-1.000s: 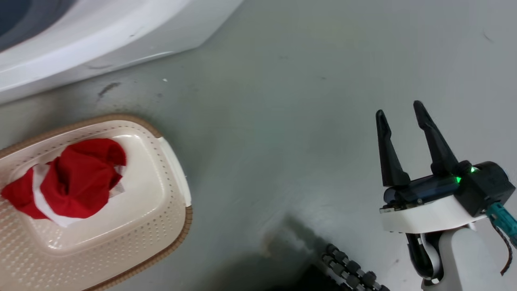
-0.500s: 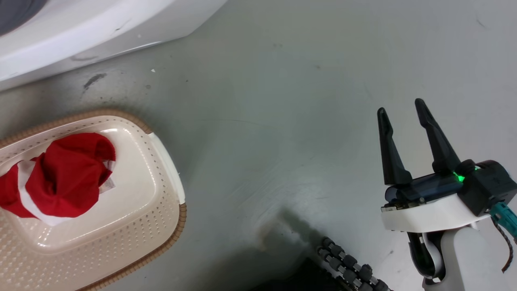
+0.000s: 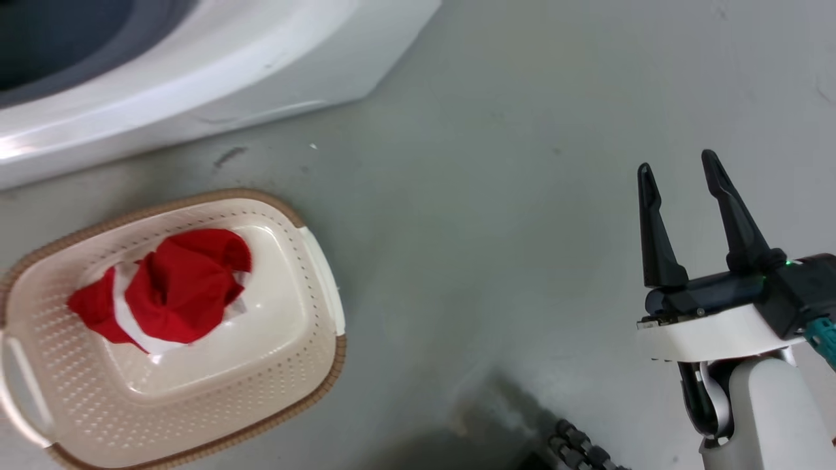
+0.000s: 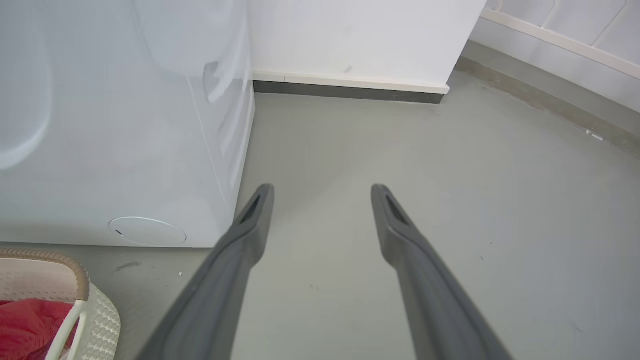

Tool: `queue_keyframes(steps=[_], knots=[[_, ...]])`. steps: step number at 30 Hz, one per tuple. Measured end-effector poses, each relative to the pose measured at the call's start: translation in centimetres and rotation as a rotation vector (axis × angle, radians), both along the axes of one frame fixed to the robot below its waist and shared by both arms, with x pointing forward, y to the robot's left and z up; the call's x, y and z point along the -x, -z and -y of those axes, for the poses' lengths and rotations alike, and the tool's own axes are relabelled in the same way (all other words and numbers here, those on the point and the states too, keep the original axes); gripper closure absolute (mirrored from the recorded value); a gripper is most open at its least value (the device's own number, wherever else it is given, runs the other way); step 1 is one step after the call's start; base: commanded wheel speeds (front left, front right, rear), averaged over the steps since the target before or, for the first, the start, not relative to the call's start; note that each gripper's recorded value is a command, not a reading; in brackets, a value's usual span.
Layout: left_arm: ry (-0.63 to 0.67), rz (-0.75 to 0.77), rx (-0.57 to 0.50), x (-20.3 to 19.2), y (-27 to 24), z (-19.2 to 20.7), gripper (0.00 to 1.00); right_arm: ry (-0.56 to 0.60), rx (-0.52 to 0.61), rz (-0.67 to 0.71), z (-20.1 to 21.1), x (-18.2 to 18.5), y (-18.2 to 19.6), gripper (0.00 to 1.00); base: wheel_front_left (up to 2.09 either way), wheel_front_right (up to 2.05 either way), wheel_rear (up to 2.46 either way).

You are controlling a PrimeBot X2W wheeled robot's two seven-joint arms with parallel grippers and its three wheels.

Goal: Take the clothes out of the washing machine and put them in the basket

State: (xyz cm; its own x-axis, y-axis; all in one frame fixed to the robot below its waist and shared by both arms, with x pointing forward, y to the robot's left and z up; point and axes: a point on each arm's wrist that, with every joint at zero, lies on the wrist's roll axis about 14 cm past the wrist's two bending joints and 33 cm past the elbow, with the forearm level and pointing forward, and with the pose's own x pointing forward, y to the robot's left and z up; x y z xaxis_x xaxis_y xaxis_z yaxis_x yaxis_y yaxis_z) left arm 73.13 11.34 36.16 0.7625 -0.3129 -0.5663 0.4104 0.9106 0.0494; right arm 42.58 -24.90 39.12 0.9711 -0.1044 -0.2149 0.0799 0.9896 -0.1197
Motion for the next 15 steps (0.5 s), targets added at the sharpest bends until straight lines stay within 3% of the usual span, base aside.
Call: queue_keyframes(steps=[15], knots=[[0.052, 0.245, 0.003, 10.3, -6.9, -2.3, 1.00, -0.062, 0.009, 0.148, -2.2, 1.2, -6.0, 0.00, 0.00, 0.00, 0.00]])
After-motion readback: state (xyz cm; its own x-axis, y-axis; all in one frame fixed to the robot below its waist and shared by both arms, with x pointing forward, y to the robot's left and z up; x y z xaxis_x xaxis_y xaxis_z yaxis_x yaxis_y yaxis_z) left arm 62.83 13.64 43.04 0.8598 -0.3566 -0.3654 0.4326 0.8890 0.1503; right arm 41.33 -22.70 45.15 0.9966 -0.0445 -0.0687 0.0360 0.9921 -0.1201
